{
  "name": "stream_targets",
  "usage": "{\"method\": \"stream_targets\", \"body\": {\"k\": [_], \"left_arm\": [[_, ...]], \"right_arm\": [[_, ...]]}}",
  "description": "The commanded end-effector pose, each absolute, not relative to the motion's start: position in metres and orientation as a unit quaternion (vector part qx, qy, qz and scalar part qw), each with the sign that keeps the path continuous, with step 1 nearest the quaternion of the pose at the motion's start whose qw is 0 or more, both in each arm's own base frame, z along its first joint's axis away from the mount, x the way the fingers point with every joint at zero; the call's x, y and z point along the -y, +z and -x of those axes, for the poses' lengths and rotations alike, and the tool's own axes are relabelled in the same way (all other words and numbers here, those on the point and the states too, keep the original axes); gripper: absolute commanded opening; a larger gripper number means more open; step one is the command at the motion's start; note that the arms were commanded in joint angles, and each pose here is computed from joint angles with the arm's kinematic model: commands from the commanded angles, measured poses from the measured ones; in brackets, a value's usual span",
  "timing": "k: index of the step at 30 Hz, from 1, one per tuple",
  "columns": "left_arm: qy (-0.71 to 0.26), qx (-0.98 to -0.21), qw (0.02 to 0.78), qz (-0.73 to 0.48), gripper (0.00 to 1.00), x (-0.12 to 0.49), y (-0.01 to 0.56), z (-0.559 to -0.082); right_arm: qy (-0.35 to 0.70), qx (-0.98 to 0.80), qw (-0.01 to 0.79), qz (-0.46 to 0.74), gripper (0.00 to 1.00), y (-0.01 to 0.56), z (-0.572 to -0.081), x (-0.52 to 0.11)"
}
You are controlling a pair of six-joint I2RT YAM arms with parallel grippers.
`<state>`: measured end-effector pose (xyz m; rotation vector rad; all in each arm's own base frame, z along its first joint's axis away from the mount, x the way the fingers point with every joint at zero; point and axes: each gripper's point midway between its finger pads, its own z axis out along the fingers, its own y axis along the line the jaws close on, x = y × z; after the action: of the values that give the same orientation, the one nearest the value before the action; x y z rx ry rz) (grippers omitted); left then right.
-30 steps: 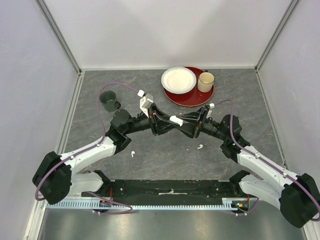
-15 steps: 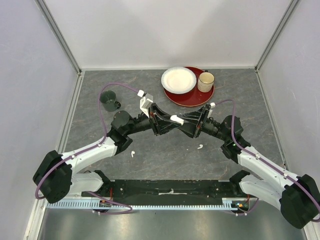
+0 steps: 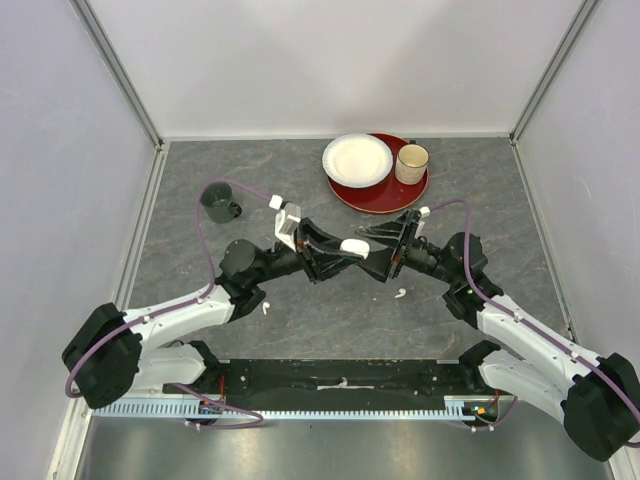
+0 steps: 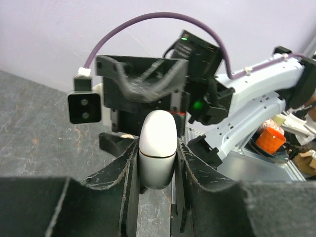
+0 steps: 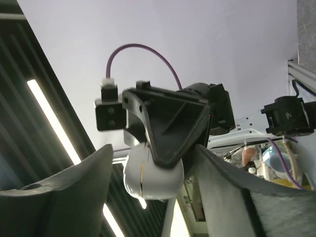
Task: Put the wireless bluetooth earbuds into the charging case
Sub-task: Pick up the charging case at the center of the board, then open the charging case.
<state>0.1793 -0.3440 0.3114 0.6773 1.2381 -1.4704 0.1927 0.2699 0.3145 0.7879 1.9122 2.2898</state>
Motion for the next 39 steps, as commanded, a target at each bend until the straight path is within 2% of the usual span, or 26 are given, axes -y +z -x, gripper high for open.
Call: {"method": "stream_targets", "body": {"k": [1,4,8,9,11,12,13,14,15,16,17,21,26,31,39], "left_arm": [[-0.604,-0.405,0.613,-0.309,0.02,0.325,0.348,-0.155],[-0.584,-0.395,0.639,-0.308,0.02,0.316,0.348,-0.155],[-0.560,-0.385,0.663,-0.313,0.02,0.305,0.347,-0.152],[-0.554,-0.388,0.666,-0.314,0.02,0.303,0.340,-0.151],[-0.531,-0.384,0.689,-0.310,0.02,0.292,0.343,-0.152],[-0.523,-0.396,0.690,-0.306,0.02,0.289,0.335,-0.154],[-0.508,-0.397,0.705,-0.296,0.02,0.283,0.336,-0.158],[-0.497,-0.411,0.704,-0.298,0.02,0.281,0.329,-0.160],[-0.491,-0.406,0.712,-0.295,0.02,0.274,0.334,-0.157],[-0.473,-0.411,0.722,-0.293,0.02,0.269,0.333,-0.161],[-0.463,-0.430,0.715,-0.298,0.02,0.269,0.324,-0.163],[-0.433,-0.437,0.732,-0.293,0.02,0.254,0.323,-0.163],[-0.420,-0.443,0.737,-0.292,0.02,0.247,0.324,-0.163],[-0.440,-0.447,0.723,-0.291,0.02,0.252,0.322,-0.161],[-0.467,-0.448,0.703,-0.296,0.02,0.261,0.319,-0.157]], "right_arm": [[0.745,-0.618,0.019,-0.252,0.78,0.320,-0.192,-0.273],[0.744,-0.624,0.028,-0.238,0.84,0.323,-0.193,-0.275],[0.726,-0.654,0.064,-0.202,0.88,0.322,-0.192,-0.279],[0.725,-0.659,0.084,-0.184,0.88,0.333,-0.192,-0.279],[0.673,-0.711,0.132,-0.153,0.88,0.314,-0.196,-0.280],[0.663,-0.717,0.173,-0.124,0.88,0.334,-0.199,-0.279],[0.610,-0.759,0.181,-0.141,0.88,0.313,-0.203,-0.272],[0.569,-0.782,0.235,-0.099,0.88,0.306,-0.208,-0.265],[0.552,-0.783,0.276,-0.083,0.88,0.324,-0.212,-0.259],[0.515,-0.804,0.284,-0.083,0.88,0.313,-0.212,-0.250],[0.486,-0.805,0.336,-0.061,0.88,0.316,-0.219,-0.238],[0.456,-0.796,0.398,0.007,0.90,0.333,-0.215,-0.229],[0.422,-0.819,0.378,0.085,0.90,0.320,-0.205,-0.245],[0.415,-0.807,0.391,0.153,0.89,0.332,-0.188,-0.273],[0.431,-0.782,0.407,0.191,0.89,0.348,-0.168,-0.305]]}}
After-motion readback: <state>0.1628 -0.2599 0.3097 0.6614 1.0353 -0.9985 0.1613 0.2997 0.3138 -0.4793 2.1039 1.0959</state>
